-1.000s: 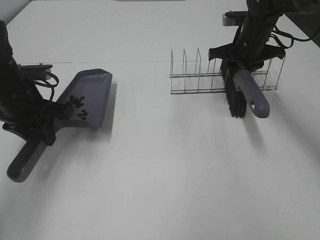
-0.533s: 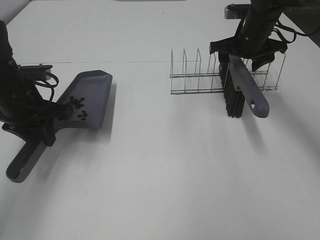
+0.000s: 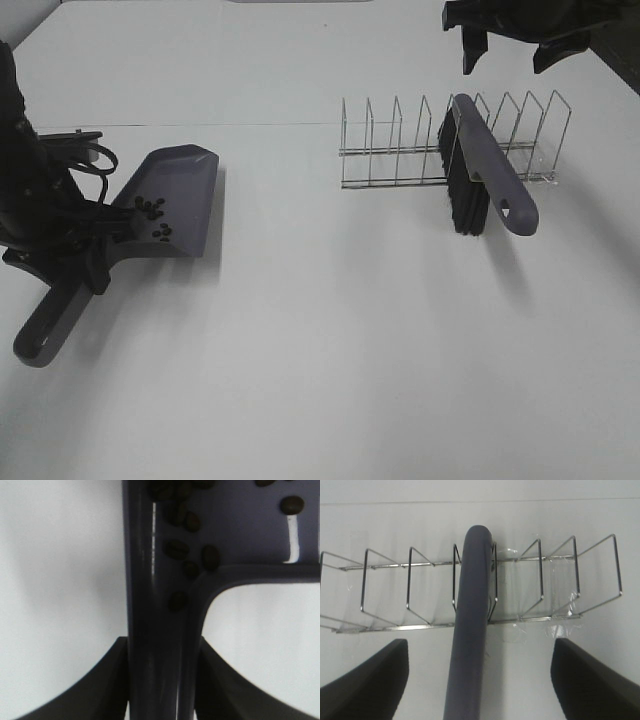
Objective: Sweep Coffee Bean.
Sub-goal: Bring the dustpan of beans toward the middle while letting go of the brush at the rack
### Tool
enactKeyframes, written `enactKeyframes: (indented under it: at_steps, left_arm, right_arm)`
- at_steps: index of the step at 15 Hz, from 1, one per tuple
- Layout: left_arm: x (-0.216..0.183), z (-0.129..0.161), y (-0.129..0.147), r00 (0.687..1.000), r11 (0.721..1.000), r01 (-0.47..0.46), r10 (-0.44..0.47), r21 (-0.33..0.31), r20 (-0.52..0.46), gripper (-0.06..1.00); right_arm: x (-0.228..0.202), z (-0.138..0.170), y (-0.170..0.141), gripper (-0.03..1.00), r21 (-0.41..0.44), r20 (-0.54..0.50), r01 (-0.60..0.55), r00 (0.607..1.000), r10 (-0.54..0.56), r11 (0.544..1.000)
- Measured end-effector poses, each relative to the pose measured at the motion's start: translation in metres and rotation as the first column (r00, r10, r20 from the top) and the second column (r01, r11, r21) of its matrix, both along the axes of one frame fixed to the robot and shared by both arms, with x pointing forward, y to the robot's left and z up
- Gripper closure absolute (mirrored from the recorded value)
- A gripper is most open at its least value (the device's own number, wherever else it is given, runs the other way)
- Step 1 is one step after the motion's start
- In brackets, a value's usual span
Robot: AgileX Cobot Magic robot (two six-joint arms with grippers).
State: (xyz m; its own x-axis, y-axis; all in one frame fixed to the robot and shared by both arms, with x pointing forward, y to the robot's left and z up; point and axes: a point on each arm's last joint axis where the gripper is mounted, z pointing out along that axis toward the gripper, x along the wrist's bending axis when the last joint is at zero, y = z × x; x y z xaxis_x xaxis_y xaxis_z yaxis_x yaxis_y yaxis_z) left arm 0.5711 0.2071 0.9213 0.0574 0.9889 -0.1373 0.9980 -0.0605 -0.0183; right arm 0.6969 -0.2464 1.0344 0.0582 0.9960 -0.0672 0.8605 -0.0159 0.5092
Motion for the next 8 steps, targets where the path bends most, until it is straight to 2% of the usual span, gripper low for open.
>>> enactKeyframes:
  at_steps: [2,5,8]
  left_arm:
    - [0.000,0.000,0.000,1.000,1.000,-0.002,0.002,-0.002,-0.001,0.61]
    - [0.000,0.000,0.000,1.000,1.000,-0.004,0.004,-0.004,-0.002,0.61]
    - [0.001,0.000,-0.001,1.000,1.000,-0.012,0.012,-0.010,0.006,0.61]
  right_arm:
    - [-0.019,0.026,0.002,0.23,0.025,-0.040,-0.063,0.997,0.064,0.998]
    - [-0.046,0.054,0.010,0.23,0.129,-0.028,-0.126,0.991,0.130,0.984]
    - [-0.075,0.052,0.009,0.23,0.161,-0.023,-0.141,0.989,0.146,0.977]
